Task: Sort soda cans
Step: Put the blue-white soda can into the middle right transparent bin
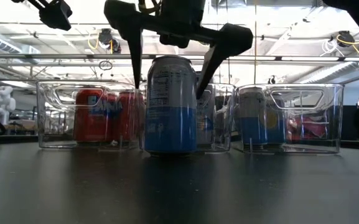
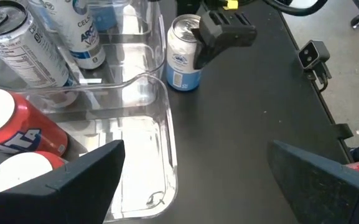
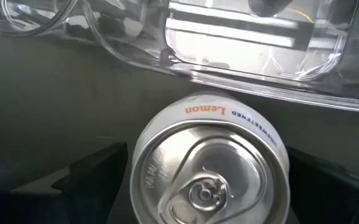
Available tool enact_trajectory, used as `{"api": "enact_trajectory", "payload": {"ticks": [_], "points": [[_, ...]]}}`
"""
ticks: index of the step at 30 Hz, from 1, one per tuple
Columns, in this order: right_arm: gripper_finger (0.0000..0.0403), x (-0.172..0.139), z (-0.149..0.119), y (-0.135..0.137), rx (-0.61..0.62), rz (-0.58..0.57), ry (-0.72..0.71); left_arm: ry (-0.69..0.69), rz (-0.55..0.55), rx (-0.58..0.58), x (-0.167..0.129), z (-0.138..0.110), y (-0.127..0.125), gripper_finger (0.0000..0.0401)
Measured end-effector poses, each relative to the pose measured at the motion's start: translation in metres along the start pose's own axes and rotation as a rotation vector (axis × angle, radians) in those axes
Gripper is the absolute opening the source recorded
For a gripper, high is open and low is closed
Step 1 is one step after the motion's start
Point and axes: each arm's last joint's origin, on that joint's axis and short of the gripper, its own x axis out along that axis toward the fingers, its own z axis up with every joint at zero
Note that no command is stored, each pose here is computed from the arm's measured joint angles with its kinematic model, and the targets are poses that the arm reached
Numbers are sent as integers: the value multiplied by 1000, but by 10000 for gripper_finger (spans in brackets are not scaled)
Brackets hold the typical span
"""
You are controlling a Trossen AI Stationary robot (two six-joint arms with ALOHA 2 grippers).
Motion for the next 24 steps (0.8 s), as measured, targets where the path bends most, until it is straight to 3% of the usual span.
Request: {"api": "enact_trajectory", "payload": {"ticks": [7, 15, 24], "points": [[369, 0, 0, 0, 7, -4, 2, 0, 0, 0, 0, 0, 0, 400], [287, 0, 0, -1, 8, -7, 3, 0, 0, -1, 0, 0, 0, 400], [308, -2, -1, -1, -1, -4, 4, 0, 0, -1, 0, 0, 0, 400]]}}
